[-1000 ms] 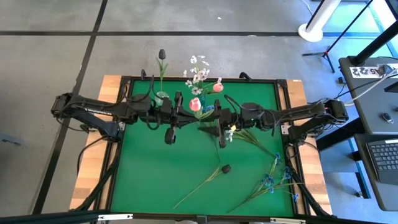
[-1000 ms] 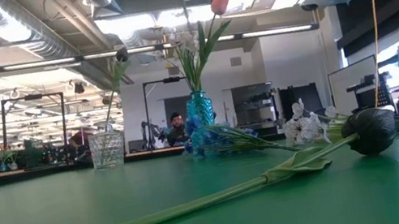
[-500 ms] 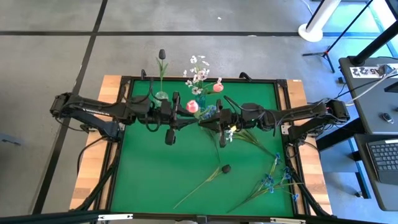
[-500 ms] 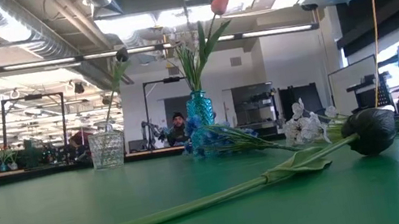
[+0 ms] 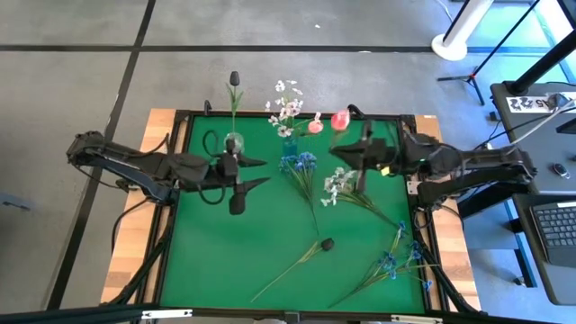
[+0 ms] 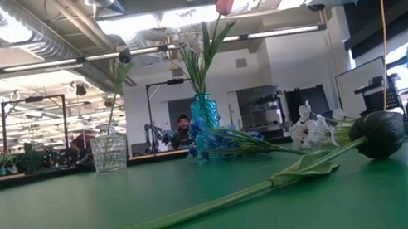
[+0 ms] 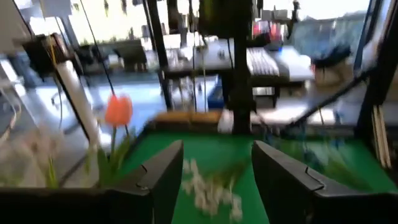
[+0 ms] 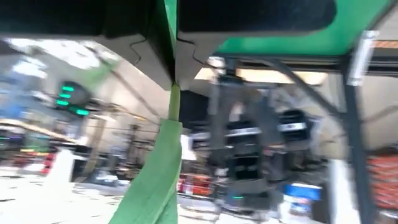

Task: Sort flowers into vase by color
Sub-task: Put the pink tulip into the blue vase

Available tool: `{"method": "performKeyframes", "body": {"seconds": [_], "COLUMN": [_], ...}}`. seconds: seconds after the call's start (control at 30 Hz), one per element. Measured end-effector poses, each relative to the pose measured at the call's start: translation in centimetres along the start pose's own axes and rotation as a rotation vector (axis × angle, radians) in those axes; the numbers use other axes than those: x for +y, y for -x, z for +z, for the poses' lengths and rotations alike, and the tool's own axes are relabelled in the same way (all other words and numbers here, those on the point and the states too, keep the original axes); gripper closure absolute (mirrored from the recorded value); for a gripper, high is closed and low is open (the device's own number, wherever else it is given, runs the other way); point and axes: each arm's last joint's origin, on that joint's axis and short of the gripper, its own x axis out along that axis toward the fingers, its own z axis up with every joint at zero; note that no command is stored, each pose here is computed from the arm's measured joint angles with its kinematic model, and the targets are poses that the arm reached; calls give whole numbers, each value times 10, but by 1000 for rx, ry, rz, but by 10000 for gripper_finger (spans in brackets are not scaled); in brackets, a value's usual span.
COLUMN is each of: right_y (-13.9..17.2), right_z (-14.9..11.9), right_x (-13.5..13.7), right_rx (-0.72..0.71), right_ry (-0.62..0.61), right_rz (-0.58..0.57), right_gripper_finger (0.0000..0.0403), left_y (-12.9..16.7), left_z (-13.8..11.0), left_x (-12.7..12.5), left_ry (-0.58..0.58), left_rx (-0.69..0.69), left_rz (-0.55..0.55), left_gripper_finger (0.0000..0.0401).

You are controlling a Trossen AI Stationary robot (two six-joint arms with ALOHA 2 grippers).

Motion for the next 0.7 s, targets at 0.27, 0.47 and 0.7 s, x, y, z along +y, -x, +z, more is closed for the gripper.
{"method": "performKeyframes", "body": {"seconds": [0.27,0.47,0.7], "right_y": [38,38,9], "right_z": [-39,-92,-124], "right_x": [-12,-39,-79], "right_rx": [-84,-267,-332], "right_ry": [40,-30,-143], "right_rz": [-244,-452,-366], "right_gripper_finger": [402,402,403], "left_y": [-14,-18,-21], "left_z": [-76,-113,-129], "left_x": [2,16,32], "left_ry": [80,210,283], "left_rx": [96,-26,4], "left_rz": [21,-14,62], "left_gripper_finger": [223,223,223]}}
